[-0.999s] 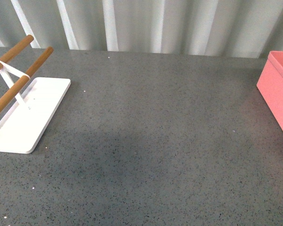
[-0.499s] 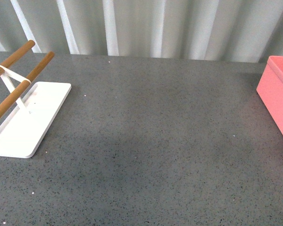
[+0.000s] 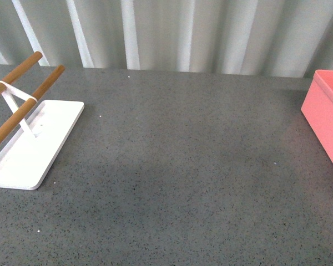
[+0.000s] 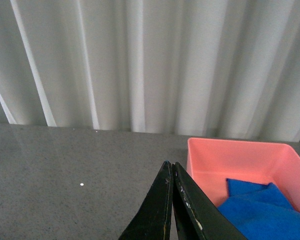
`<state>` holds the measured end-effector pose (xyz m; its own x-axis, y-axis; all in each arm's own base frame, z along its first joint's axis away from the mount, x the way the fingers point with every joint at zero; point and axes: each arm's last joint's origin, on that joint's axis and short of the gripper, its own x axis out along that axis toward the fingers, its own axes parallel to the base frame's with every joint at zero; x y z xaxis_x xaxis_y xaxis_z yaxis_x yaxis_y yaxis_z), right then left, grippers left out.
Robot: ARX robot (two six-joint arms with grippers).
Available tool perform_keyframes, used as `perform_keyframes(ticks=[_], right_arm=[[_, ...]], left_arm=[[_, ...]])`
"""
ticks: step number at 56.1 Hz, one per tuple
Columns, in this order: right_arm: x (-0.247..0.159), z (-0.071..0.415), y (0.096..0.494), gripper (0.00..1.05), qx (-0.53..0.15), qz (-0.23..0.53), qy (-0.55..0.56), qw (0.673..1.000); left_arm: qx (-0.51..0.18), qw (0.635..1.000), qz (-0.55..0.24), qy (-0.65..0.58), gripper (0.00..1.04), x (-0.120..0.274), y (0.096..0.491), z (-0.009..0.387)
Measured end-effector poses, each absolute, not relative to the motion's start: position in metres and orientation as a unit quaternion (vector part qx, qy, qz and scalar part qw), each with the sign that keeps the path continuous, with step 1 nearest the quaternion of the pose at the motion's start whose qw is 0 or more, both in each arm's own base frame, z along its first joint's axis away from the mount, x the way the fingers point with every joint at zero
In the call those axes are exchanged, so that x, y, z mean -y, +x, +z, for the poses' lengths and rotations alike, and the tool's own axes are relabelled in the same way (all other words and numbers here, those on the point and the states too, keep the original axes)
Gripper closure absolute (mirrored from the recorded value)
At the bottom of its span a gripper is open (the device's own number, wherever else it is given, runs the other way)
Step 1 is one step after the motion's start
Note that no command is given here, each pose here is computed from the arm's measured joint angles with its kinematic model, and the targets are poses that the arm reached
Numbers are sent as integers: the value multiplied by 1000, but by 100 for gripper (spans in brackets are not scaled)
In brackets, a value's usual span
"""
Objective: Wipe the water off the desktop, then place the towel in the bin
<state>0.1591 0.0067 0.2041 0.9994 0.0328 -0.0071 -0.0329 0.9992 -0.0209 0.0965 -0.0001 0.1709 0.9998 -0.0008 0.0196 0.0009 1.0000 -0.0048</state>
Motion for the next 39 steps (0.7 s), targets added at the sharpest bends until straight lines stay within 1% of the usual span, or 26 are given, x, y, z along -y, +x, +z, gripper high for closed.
perform_keyframes(ticks=[6, 39], right_arm=[[0, 196, 151, 101, -4, -1, -9, 1000], [0, 175, 124, 101, -2, 2, -7, 1000]], left_arm=[[10, 1000, 0, -2, 7, 0, 96, 171], [10, 1000, 0, -2, 7, 0, 96, 171]])
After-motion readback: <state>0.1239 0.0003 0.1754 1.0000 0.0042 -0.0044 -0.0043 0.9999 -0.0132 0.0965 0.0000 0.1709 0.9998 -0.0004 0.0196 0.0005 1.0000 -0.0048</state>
